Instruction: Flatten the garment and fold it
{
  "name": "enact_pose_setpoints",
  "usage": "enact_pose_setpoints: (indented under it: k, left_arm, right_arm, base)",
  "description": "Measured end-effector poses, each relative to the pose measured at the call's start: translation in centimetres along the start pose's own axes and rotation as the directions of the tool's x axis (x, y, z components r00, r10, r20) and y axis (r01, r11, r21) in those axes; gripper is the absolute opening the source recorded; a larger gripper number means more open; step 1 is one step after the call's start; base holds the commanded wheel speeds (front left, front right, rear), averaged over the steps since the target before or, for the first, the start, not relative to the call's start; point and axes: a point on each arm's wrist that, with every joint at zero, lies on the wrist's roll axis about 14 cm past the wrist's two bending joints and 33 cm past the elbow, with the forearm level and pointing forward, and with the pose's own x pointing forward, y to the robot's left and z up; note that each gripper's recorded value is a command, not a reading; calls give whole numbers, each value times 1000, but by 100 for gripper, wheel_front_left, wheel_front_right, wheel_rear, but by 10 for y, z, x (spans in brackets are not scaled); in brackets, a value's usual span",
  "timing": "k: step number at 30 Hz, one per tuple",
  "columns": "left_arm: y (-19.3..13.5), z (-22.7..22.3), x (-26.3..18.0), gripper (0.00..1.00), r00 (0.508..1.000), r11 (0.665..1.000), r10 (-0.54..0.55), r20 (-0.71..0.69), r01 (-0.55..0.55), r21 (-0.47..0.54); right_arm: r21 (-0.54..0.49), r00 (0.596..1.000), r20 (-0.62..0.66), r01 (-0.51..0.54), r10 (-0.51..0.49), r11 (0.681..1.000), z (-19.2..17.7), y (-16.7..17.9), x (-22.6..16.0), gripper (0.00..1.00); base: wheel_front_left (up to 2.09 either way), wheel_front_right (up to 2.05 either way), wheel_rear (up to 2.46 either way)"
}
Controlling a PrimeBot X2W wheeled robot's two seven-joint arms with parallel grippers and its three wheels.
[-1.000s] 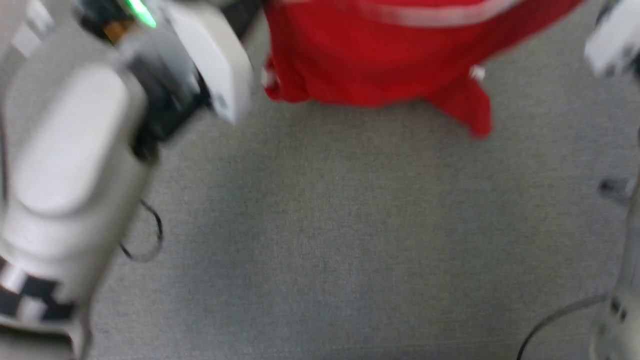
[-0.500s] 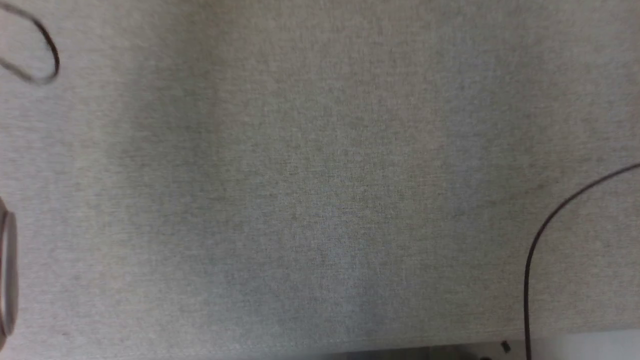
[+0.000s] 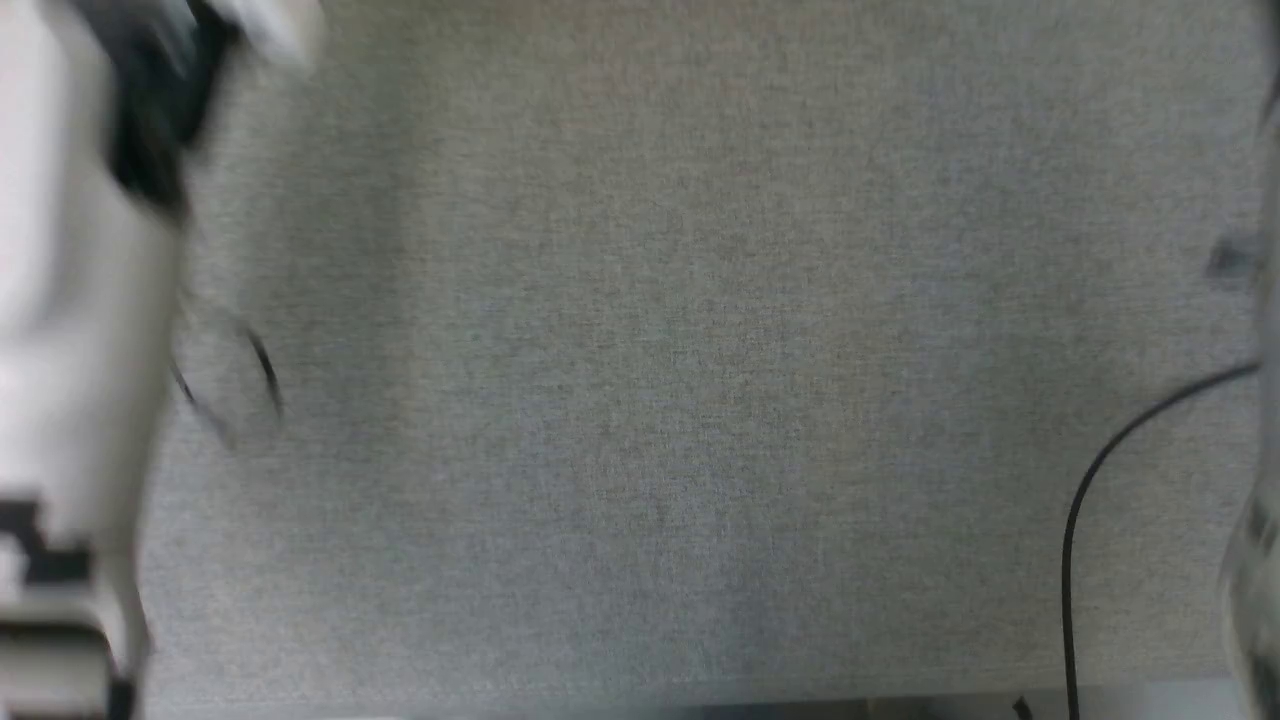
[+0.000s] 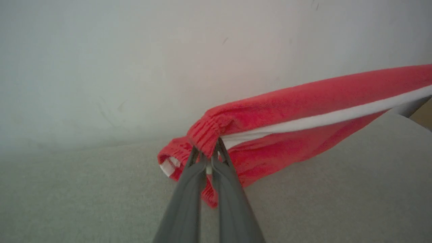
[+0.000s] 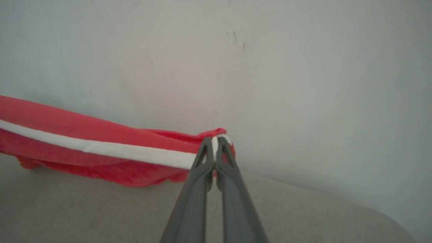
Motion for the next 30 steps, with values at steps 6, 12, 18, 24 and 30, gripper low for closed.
enact_pose_setpoints:
  k: [6, 12, 18, 24, 30]
  left_arm:
    - [-36, -86, -81, 0, 959, 992, -80, -272, 50, -116]
    - [-69, -118, -165, 0, 902, 975, -132, -412, 42, -220]
    - [-90, -132, -234, 0, 857, 964, -136, -496, -1, -266]
    - [-116, -137, -285, 0, 824, 948, -162, -543, -24, -318]
    - [-134, -130, -310, 0, 831, 926, -172, -528, -46, -374]
  right_arm:
    - [143, 963, -269, 20, 20, 990, -88, 4, -77, 0]
    - [223, 911, -412, 94, 7, 970, -126, 8, -160, 0]
    - [267, 859, -511, 183, -22, 946, -145, 12, -235, 0]
    - [236, 756, -652, 274, -58, 932, -169, 10, -307, 0]
    - [224, 694, -719, 290, -43, 931, -174, 13, -343, 0]
  base:
    - [0, 0, 0]
    - [0, 0, 0]
    - [0, 0, 0]
    - [0, 0, 0]
    - [0, 0, 0]
